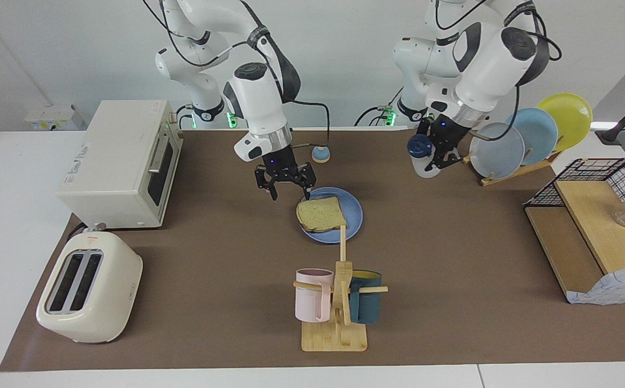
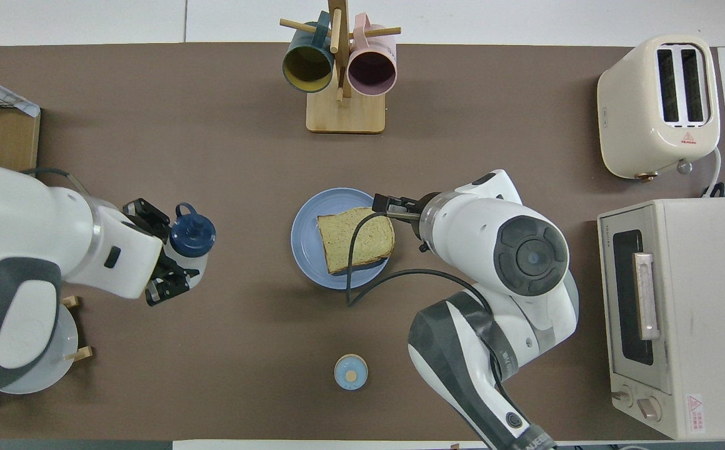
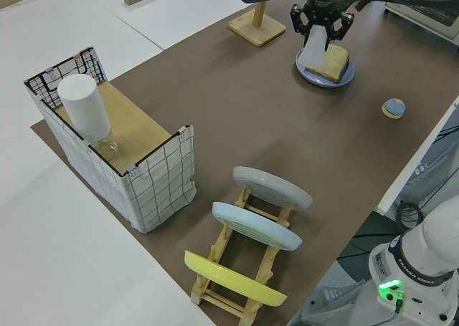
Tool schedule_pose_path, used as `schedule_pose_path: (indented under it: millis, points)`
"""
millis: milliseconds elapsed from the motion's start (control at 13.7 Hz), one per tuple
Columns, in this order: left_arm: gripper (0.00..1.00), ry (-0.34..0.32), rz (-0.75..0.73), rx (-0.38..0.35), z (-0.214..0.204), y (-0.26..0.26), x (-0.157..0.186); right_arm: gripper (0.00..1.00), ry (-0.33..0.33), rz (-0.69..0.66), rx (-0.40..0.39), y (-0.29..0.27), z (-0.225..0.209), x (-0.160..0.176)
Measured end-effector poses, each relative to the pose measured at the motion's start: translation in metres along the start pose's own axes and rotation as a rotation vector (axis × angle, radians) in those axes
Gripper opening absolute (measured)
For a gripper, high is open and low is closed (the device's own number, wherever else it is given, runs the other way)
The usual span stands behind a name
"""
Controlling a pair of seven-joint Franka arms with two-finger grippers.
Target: Put bread on plate and add seasoning
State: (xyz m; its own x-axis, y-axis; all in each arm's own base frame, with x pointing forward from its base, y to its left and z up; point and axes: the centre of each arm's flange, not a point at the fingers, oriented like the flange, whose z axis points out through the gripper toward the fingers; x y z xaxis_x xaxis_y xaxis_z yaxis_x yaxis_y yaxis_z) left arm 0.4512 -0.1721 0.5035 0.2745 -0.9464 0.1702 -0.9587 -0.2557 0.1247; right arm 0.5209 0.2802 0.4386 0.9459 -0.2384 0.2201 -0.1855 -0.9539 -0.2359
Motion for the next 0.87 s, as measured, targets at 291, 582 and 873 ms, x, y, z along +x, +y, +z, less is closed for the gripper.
schedule_pose_path:
  millis: [291, 582, 873]
  points:
    - [0.48, 0.03, 0.036, 0.025, 0.035, 0.074, 0.002, 1.0, -0.135, -0.05, -0.051, 0.011, -0.063, 0.029]
    - [0.48, 0.019, 0.05, 0.057, 0.04, 0.104, 0.025, 0.9, -0.267, -0.017, 0.187, -0.04, -0.13, -0.016]
    - [0.48, 0.02, 0.05, 0.059, 0.04, 0.104, 0.026, 0.75, -0.298, -0.071, 0.23, -0.111, -0.154, -0.094]
